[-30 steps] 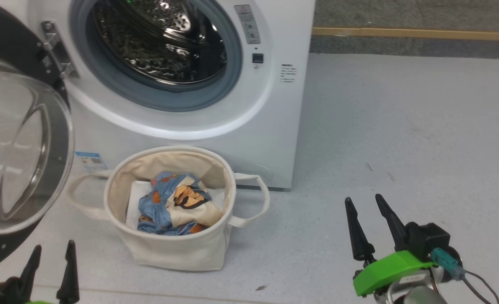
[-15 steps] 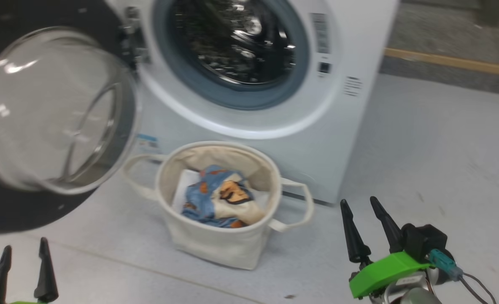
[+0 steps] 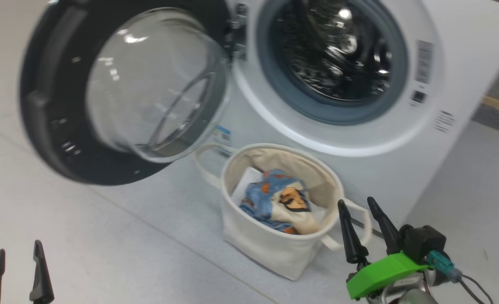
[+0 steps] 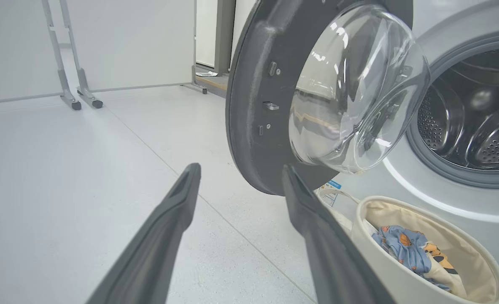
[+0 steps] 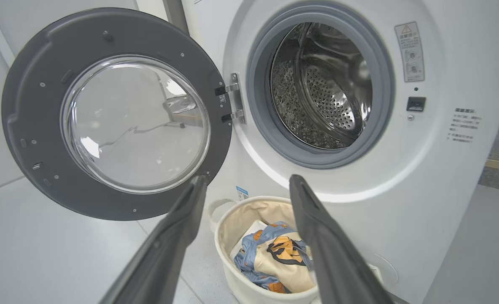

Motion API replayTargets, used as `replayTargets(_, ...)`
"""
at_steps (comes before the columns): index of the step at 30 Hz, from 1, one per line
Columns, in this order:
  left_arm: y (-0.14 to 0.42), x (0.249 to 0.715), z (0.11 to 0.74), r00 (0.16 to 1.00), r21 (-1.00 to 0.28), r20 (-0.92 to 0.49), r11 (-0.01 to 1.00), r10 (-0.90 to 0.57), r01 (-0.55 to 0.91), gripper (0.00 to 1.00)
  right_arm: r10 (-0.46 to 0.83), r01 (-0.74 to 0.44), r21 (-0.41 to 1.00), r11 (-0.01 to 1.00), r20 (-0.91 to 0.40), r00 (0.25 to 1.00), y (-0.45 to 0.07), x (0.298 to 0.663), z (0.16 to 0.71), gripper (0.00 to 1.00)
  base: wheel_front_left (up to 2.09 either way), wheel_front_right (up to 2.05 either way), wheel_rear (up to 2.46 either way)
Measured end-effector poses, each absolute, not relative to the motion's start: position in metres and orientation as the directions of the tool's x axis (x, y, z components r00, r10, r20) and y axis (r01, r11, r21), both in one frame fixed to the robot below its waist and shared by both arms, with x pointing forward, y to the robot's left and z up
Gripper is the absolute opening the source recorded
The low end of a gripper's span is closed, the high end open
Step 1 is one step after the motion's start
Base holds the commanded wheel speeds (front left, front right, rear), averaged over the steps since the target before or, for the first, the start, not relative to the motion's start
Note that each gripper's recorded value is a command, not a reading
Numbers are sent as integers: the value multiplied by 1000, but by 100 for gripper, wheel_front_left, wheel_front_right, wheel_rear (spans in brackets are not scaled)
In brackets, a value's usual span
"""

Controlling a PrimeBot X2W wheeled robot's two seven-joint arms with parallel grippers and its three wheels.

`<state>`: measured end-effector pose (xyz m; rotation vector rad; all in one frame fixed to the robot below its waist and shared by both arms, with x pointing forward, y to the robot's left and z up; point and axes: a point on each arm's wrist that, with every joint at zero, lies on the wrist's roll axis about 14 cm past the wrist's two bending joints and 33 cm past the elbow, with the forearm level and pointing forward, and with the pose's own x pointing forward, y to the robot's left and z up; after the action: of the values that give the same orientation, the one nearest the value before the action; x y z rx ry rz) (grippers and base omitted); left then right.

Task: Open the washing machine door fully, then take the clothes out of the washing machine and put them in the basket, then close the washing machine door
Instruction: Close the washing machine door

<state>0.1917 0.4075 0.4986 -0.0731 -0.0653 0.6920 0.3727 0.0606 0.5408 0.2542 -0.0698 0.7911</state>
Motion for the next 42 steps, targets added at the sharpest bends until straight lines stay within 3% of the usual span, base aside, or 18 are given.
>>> replayTargets(7, 420, 167, 500, 710, -100, 36, 709, 704, -698, 100, 757, -765, 209, 609, 134, 639, 89, 364, 532, 100, 0, 0, 0)
replayTargets(18, 429, 155, 503, 674, -144, 38, 672, 738, -727, 100, 775, -775, 230, 589, 113, 622, 97, 362, 523, 100, 0, 0, 0)
replayTargets(33, 492, 171, 535, 680, -513, -24, 575, 733, -637, 100, 797, -791, 223, 571, 82, 598, 102, 373, 509, 100, 0, 0, 0)
replayTargets(42, 533, 210, 571, 742, -810, -100, 379, 663, -448, 100, 807, -795, 210, 569, 40, 589, 99, 384, 490, 100, 0, 0, 0)
